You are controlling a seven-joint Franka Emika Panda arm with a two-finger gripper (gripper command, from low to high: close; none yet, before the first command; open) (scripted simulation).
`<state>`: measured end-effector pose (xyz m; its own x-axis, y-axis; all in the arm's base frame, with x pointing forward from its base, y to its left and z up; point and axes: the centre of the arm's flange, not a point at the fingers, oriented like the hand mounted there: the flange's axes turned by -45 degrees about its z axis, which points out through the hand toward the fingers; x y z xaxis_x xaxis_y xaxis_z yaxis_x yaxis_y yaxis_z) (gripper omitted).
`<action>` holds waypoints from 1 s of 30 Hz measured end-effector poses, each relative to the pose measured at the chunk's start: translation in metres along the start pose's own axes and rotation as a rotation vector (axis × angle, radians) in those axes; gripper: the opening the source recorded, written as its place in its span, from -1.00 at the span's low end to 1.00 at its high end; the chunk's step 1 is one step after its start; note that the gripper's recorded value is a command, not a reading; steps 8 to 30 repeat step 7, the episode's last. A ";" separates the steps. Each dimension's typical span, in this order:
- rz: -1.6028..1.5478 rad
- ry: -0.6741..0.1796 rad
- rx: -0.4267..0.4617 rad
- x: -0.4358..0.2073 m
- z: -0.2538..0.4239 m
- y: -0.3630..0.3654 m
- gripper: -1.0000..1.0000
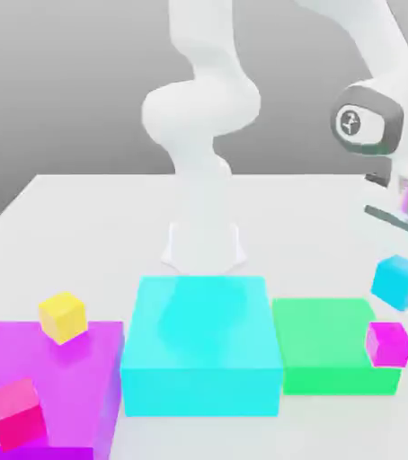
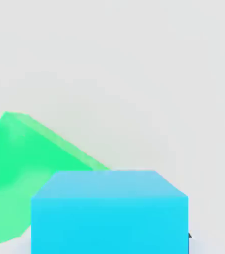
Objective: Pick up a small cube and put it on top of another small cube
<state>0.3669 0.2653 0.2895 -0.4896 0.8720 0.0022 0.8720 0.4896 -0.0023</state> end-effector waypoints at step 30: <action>0.004 -0.001 0.000 -0.002 0.042 0.002 1.00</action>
